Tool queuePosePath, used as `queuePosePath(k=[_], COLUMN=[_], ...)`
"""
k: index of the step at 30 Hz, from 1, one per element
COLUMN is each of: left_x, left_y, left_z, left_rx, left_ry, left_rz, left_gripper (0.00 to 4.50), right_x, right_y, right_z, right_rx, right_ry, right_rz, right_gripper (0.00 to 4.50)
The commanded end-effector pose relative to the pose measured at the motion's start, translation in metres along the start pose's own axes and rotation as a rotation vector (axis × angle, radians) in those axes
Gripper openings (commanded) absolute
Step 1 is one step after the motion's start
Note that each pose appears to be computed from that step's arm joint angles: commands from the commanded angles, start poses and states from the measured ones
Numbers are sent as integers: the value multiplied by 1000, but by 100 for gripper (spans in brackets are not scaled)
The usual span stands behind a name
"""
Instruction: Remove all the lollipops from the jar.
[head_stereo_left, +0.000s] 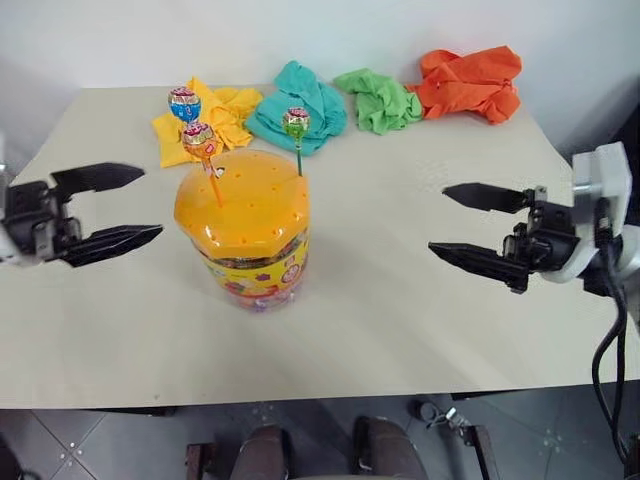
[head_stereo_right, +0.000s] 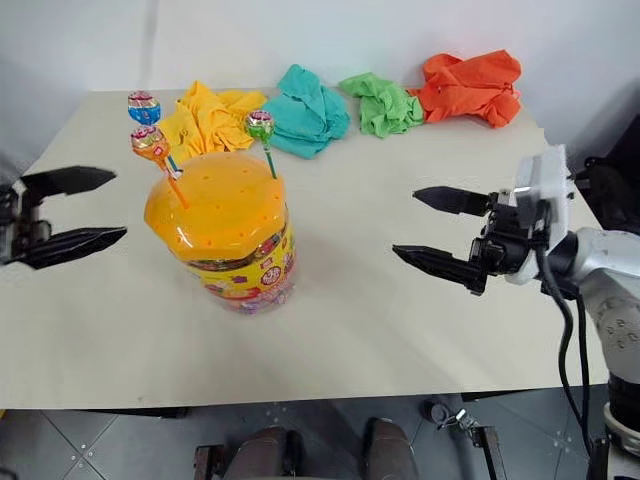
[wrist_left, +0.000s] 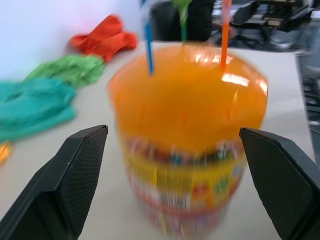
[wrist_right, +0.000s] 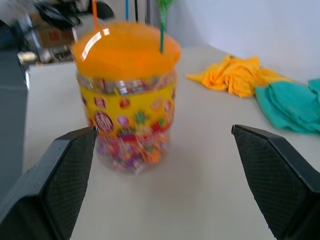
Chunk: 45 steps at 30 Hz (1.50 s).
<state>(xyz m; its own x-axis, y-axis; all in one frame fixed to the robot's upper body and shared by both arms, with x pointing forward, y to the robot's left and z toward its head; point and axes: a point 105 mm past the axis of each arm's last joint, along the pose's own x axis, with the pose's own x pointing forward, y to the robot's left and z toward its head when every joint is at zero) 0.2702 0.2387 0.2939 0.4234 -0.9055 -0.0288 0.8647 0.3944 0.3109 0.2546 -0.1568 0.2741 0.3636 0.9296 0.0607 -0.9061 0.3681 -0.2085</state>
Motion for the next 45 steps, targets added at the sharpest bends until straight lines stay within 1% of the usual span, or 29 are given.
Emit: queuePosePath(k=[1,2,5,8,12,15,16,18,27,29,35,36,37,39,40,42,45], left_x=[18,24,43,59,73,72,71,68,70,72,74,72,69,61,53,35,12], left_y=[18,21,29,35,40,46,46,43,45,42,40,42,49,69,78,80,74], left_z=[5,7,3,3,13,18,18,19,43,47,76,82,83,73,62,41,16], left_rx=[-4,-10,-28,-33,-31,-38,-43,-41,-14,-5,40,45,43,-25,-81,-167,-266], left_ry=[-40,-64,-61,-94,-148,-187,-185,-175,-222,-216,-286,-302,-280,-179,-103,14,128], left_rz=[-18,-38,-78,-119,-148,-126,-132,-161,-182,-195,-186,-161,-89,93,191,300,412], left_gripper=[450,450,450,450,450,386,356,292,3,3,3,3,3,3,3,3,3], right_x=[1,2,2,1,-1,-3,-4,-5,-12,-13,-14,-14,-13,-14,-14,-16,-16], right_y=[13,13,14,17,18,18,18,19,15,14,11,11,11,11,11,12,14], right_z=[15,14,9,4,3,2,2,2,3,3,2,1,1,-1,-2,-4,-7], right_rx=[-44,-44,-48,-46,-56,-64,-64,-69,-80,-83,-88,-86,-85,-78,-75,-66,-51], right_ry=[-5,-3,-1,2,-3,-2,-3,-4,0,5,12,14,18,26,31,45,64], right_rz=[35,30,0,-18,-56,-80,-85,-96,-117,-117,-109,-104,-98,-88,-85,-71,-41], right_gripper=[449,449,449,449,449,450,450,450,450,450,450,450,450,450,450,450,450])
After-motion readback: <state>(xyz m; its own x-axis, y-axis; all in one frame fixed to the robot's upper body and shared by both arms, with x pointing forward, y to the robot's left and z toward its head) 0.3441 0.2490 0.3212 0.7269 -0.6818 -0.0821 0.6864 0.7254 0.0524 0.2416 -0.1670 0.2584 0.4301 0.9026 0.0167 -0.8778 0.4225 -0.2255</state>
